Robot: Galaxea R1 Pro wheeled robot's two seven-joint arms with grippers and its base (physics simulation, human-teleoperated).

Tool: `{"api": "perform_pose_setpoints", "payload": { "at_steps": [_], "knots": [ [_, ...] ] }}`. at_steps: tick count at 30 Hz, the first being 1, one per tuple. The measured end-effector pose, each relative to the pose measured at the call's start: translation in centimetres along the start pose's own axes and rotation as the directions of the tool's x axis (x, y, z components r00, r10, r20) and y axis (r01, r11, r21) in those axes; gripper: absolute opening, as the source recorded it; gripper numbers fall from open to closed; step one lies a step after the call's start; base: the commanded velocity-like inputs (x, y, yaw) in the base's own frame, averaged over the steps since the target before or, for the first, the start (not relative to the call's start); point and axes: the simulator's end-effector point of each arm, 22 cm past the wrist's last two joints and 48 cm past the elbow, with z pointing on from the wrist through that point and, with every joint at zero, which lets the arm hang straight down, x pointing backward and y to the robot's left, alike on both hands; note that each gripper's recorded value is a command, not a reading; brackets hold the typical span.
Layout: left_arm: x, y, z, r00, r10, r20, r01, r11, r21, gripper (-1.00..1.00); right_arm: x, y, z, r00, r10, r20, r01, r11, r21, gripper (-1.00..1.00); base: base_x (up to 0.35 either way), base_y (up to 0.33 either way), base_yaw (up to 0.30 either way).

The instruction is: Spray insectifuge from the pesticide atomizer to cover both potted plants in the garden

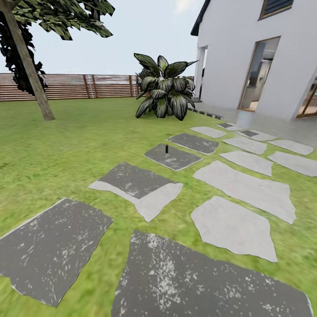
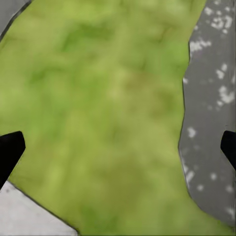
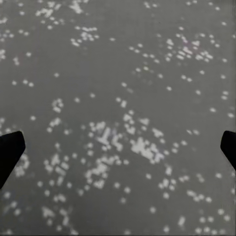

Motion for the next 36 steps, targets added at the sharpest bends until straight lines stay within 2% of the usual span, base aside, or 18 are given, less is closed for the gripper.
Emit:
{"api": "perform_pose_setpoints", "payload": {
  "at_steps": [36],
  "knots": [
    [0.02,-0.09,-0.01,1.000,-0.001,0.000,0.001,1.000,0.001,1.00,-0.01,0.00,0.00,1.000,0.000,0.000,0.000,1.000,0.000,1.00,0.339,0.000,0.000]
  ]
}}
